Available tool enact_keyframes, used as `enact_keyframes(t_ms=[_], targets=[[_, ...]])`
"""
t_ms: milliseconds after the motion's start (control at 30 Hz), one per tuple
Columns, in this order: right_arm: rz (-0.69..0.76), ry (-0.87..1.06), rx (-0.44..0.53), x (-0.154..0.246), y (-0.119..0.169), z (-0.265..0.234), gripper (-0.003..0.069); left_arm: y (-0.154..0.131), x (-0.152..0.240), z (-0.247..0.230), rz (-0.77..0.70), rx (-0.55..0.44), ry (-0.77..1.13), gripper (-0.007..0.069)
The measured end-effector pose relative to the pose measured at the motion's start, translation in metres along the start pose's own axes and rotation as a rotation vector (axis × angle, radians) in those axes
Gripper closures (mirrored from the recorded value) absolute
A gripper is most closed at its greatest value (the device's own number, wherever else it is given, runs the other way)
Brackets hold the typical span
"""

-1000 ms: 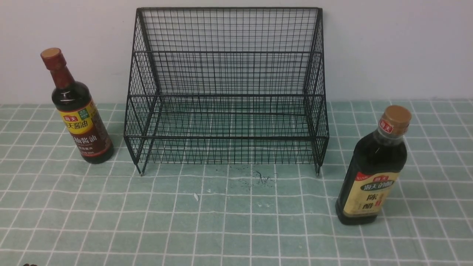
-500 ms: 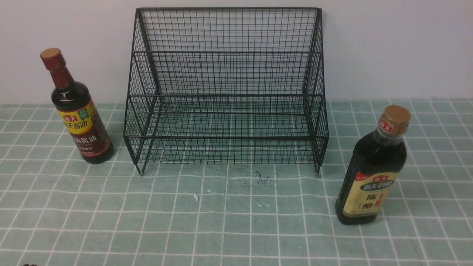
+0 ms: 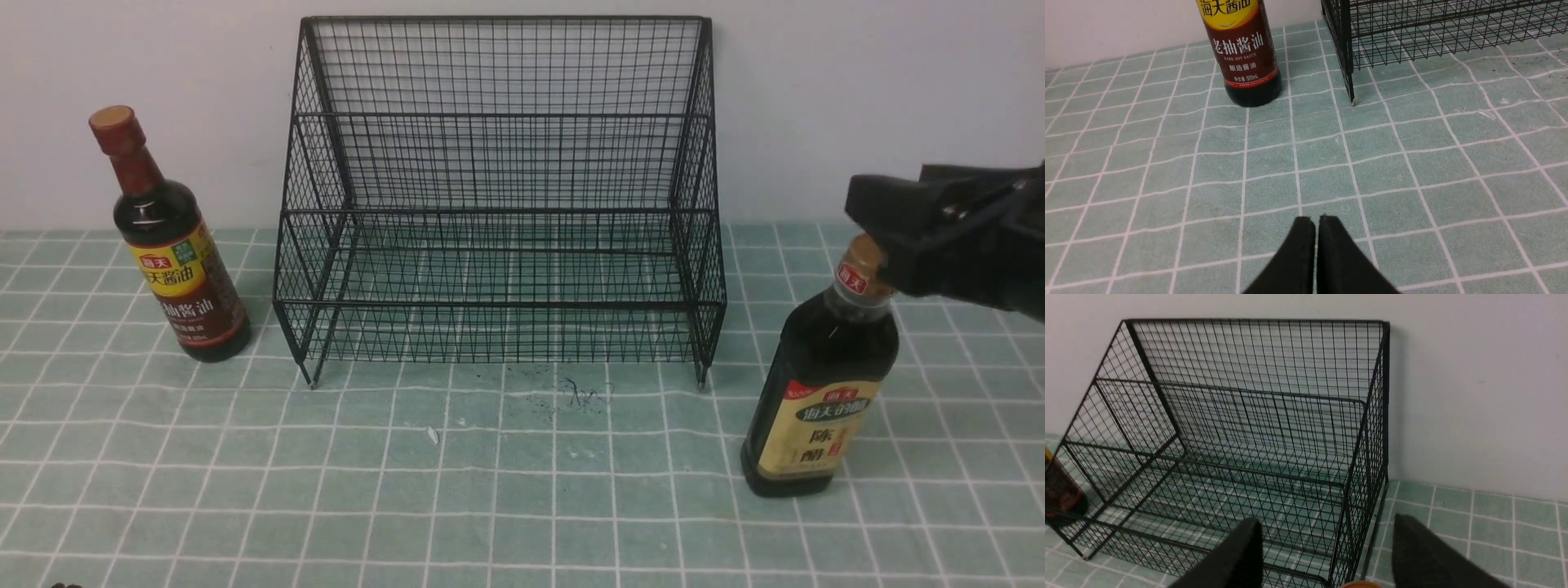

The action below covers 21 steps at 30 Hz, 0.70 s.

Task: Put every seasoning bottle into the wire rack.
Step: Use the right arm to grab the condiment bottle closest to it

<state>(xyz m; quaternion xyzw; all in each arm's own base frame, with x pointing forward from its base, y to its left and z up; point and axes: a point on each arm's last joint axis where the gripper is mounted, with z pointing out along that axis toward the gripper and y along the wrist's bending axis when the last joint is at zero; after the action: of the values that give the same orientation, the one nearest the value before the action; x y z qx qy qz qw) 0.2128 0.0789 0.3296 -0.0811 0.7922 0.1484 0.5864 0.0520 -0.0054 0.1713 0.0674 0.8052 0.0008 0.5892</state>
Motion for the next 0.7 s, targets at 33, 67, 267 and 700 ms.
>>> enact_keyframes(t_ms=[33, 67, 267, 700], targets=[[-0.004, 0.027, 0.004, 0.004, -0.001, 0.007, 0.0190, 0.000, 0.000, 0.000, 0.000, 0.000, 0.000, 0.0631], [-0.013, 0.043, 0.006, 0.007, -0.001, 0.011, 0.0161, 0.000, 0.000, 0.000, 0.000, 0.000, 0.000, 0.0631], [-0.040, 0.142, 0.020, 0.025, -0.004, 0.036, 0.0112, 0.000, 0.000, 0.000, 0.000, 0.000, 0.000, 0.0631], [-0.124, 0.240, 0.048, 0.030, -0.007, 0.039, 0.0345, 0.000, 0.000, 0.000, 0.000, 0.000, 0.000, 0.0631]])
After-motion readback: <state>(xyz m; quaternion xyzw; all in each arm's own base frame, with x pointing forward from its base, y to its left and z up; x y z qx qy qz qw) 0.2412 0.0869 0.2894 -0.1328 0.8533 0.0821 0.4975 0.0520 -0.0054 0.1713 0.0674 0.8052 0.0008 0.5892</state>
